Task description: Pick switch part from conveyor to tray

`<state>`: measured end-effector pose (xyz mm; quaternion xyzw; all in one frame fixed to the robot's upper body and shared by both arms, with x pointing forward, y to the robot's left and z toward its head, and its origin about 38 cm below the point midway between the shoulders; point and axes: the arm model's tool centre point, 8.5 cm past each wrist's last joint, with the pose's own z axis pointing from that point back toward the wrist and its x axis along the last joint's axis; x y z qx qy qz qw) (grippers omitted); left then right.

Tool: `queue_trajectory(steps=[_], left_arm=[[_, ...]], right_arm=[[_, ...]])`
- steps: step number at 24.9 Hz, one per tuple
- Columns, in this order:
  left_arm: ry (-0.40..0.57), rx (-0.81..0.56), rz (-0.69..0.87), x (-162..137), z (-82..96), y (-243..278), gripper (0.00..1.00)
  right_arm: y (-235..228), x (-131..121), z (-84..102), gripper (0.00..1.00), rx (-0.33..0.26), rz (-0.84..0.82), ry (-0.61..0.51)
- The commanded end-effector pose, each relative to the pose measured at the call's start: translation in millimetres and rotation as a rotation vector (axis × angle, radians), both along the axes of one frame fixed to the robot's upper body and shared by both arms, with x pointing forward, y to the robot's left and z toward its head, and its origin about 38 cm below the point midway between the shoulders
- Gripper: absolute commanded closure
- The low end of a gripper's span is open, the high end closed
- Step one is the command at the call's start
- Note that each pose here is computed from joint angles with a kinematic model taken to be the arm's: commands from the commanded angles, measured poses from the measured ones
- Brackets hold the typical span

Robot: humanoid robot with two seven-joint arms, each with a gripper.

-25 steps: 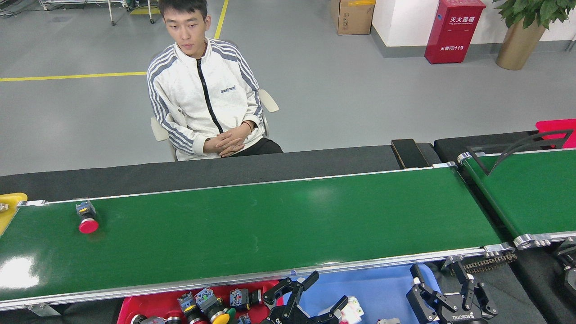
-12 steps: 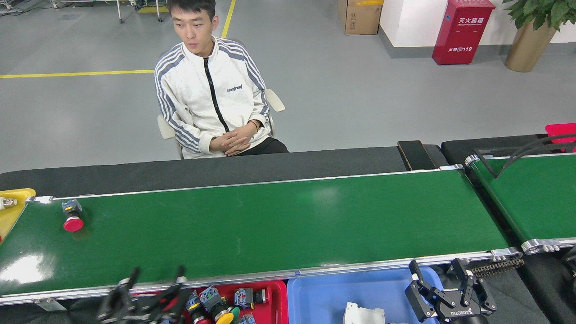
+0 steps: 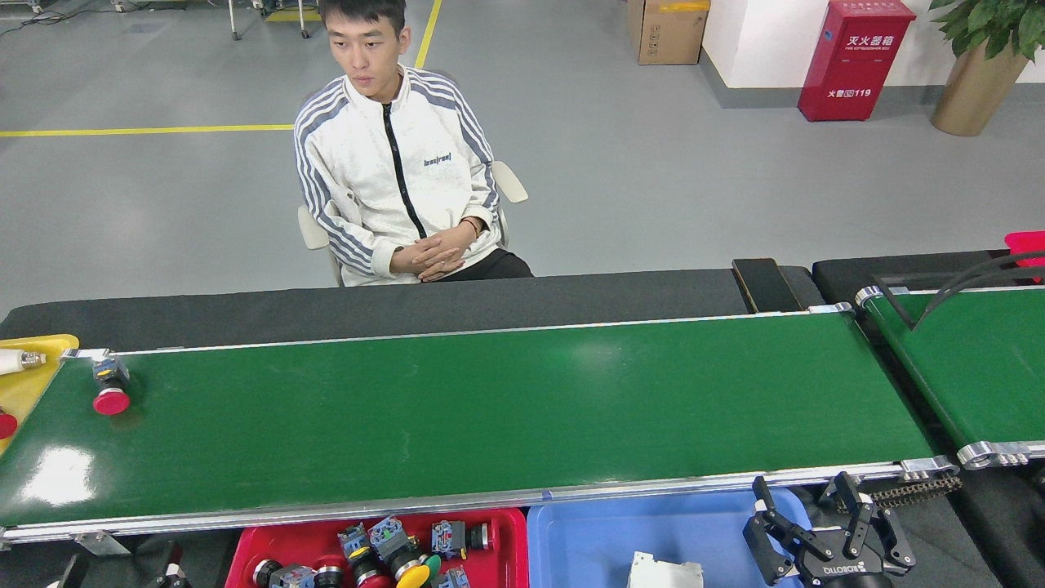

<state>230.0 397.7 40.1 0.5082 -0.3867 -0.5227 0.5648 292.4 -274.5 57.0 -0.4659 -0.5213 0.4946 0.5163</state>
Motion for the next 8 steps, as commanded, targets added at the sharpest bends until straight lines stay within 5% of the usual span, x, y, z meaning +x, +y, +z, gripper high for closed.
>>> queue_trajectory(steps=[1,8], left_arm=[[-0.036,0.022,-0.011,5,11.4,4,0.00],[-0.075,0.087,-0.032,6,24.9,20,0.00]], right_arm=[[-3,2,5.5,0.00,-0.011,-0.003,-0.015],[-6,1,5.7,0.00,-0.023,0.002,-0.014]])
